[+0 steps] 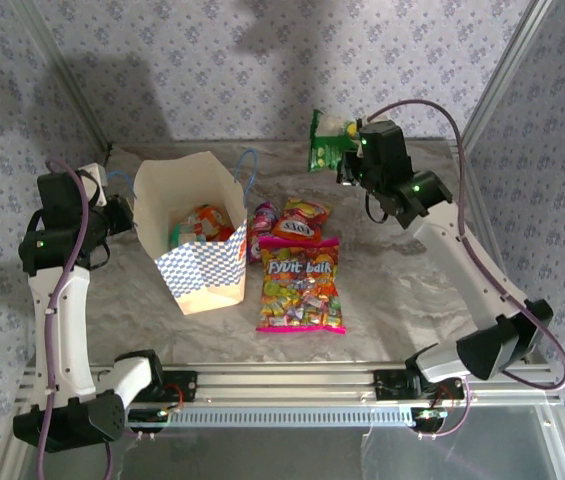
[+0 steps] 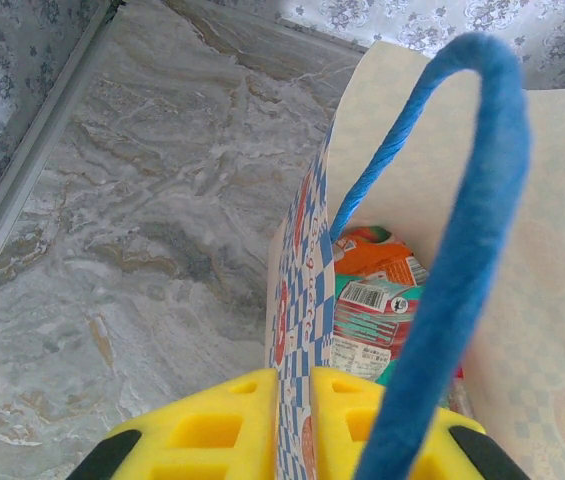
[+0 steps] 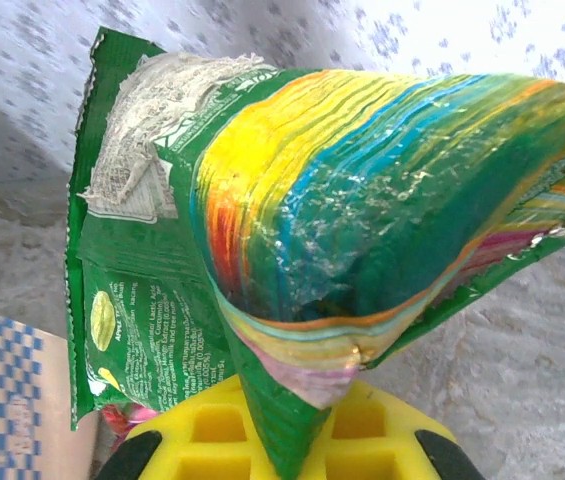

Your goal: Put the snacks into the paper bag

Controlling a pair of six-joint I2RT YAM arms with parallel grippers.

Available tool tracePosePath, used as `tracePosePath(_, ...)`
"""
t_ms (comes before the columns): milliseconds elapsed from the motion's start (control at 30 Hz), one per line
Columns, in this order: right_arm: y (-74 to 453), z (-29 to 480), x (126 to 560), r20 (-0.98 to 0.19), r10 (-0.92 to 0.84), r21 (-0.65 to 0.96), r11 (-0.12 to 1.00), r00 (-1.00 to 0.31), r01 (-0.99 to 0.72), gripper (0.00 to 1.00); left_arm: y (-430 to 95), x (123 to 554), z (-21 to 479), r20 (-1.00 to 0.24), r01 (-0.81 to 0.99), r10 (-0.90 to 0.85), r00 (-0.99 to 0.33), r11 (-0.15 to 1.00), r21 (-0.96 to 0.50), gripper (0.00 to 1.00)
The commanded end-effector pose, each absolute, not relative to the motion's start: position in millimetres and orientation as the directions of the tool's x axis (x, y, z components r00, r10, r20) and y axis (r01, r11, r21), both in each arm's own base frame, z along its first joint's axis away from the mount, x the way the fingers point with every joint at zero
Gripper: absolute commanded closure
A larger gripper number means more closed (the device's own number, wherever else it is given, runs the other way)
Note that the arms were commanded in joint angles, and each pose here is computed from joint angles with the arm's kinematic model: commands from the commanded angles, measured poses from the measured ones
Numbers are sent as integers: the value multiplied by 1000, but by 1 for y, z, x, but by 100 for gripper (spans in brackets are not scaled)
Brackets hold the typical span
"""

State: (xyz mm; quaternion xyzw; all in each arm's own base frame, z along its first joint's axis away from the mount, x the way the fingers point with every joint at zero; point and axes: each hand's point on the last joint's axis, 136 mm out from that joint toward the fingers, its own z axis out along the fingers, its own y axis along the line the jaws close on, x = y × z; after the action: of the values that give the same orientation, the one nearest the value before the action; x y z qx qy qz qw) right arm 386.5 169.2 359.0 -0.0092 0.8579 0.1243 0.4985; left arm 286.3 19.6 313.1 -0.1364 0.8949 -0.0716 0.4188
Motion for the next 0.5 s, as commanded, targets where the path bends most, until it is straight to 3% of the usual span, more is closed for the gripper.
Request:
tracePosePath(0, 174, 417, 374, -928, 104, 186, 961, -359, -202, 100, 17, 281, 315, -736, -165, -285, -614, 958, -234, 84)
tracePosePath(467, 236, 485, 327, -987, 49, 113, 885, -152, -452, 100, 16, 277, 314, -739, -164, -285, -610, 958, -235, 83)
